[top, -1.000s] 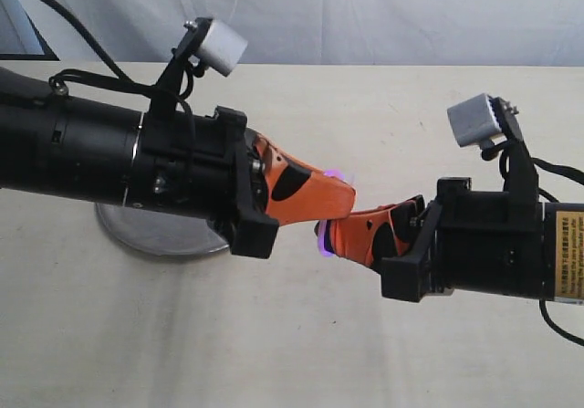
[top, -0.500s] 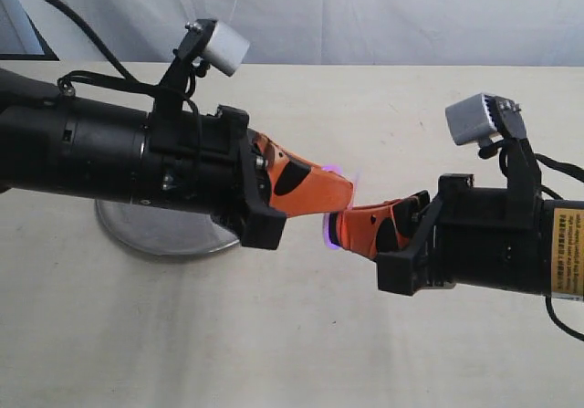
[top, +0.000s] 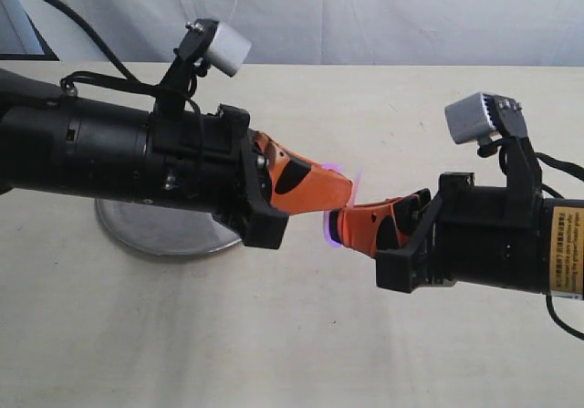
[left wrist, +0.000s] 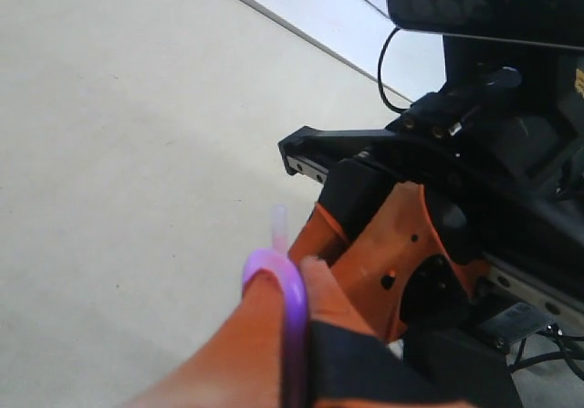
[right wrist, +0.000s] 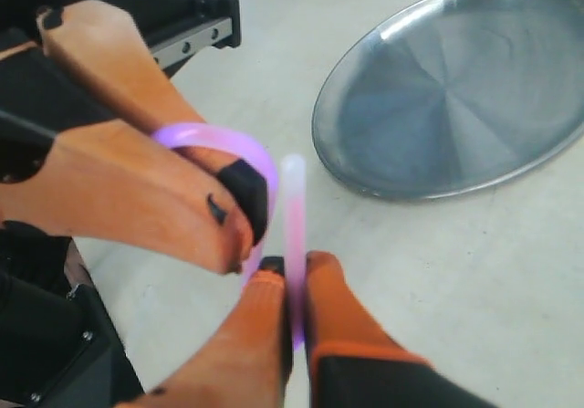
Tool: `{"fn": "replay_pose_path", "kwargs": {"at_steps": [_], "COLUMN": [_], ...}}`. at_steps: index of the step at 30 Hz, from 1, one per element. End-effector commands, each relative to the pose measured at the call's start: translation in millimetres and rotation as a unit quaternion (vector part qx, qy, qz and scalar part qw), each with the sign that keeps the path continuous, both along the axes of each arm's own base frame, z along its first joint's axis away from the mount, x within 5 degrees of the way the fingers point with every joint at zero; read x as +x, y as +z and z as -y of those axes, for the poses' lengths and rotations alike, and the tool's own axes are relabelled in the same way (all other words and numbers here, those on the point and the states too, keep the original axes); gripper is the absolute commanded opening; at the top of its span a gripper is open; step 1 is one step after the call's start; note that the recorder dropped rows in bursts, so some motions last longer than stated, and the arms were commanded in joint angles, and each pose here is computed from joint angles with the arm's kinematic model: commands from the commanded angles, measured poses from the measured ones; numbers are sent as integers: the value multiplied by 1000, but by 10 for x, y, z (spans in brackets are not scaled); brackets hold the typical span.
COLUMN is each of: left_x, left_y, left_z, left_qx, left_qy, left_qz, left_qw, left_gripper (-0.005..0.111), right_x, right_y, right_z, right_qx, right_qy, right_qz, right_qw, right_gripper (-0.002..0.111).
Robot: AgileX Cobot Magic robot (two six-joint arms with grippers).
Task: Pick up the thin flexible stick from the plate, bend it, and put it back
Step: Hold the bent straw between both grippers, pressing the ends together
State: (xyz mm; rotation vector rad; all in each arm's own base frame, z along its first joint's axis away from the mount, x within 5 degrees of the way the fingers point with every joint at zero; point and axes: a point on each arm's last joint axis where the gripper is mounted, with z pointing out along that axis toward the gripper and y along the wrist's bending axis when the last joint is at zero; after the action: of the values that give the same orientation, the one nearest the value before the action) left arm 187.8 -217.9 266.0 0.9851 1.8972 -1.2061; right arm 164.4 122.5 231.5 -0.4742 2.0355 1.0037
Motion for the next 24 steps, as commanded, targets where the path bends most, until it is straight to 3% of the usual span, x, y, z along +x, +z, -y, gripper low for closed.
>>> {"fn": "replay_pose_path", "kwargs": {"at_steps": [1, 24], "left_x": [139, 201], "left_y": [29, -40], "left_z": [3, 54], "left_qx": [8, 15], "left_qy": [52, 51], "left_qz": [17, 7], "left_qw": [998, 999], "left_gripper": [0, 0], "right_x": [-301, -319], "right_y": [219, 227], "right_z": [-181, -186], "right_qx": [101, 105], "right_qy": [179, 189], "right_qz": [30, 30], "right_qw": [978, 976], "right_gripper": [-1, -1]}}
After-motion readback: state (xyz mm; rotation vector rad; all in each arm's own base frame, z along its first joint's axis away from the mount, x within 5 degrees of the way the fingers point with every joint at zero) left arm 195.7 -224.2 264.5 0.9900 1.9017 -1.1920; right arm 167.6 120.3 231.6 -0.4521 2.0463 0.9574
